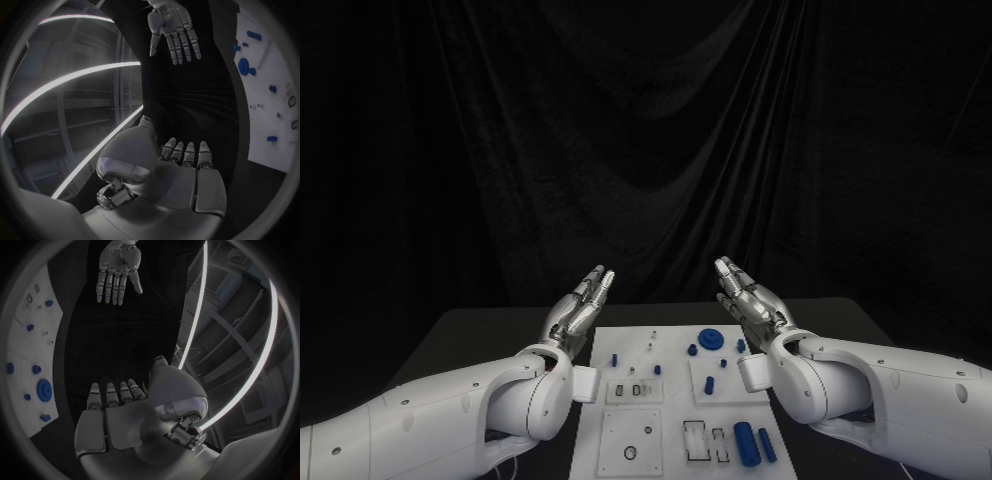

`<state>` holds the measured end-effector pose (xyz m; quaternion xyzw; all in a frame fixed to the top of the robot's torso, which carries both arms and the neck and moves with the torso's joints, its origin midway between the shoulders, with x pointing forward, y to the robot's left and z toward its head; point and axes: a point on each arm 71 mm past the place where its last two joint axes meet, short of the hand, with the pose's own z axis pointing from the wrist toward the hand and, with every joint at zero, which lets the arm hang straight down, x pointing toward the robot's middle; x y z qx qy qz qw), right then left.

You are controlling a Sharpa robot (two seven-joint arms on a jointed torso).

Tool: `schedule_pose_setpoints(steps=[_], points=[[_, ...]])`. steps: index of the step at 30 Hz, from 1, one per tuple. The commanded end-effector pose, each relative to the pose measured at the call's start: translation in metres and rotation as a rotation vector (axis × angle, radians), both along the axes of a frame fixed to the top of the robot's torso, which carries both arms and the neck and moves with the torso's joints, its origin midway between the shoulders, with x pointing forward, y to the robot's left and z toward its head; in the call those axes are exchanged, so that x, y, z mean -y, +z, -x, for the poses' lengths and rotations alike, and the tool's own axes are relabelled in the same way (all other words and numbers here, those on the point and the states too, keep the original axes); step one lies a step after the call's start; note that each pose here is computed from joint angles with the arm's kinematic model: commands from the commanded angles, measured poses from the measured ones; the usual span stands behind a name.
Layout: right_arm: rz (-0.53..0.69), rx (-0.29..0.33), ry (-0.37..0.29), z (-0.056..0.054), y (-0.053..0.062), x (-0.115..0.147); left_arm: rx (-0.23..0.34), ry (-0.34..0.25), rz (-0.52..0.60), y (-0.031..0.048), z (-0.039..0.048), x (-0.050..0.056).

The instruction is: Assemble the parts on the task board

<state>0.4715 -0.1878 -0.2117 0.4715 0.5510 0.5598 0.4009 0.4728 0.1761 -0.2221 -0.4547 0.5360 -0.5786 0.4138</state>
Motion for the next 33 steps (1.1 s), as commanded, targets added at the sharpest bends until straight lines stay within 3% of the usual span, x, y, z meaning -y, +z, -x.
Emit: schedule_pose_setpoints(steps=[1,8,15,16,24,33], points=[[-0.139,-0.087,0.139,0.0,0.002,-0.007,0.043,-0.178,0.173,0.0112,-0.0008,0.012],[-0.173,-0.109,0.193,0.0,0.006,-0.008,0.06,-0.297,0.262,0.0185,-0.0031,0.018],[-0.174,-0.109,0.195,0.0,0.006,-0.008,0.065,-0.336,0.293,0.0211,-0.0037,0.02],[-0.134,-0.041,0.277,-0.002,0.009,0.006,0.163,-0.364,0.248,0.0221,-0.0085,0.006],[-0.111,-0.02,0.312,-0.003,0.009,0.009,0.209,-0.377,0.196,0.0216,-0.0093,0.0],[0.029,0.074,0.371,-0.002,0.012,0.023,0.307,-0.366,0.076,0.023,-0.0103,-0.02]])
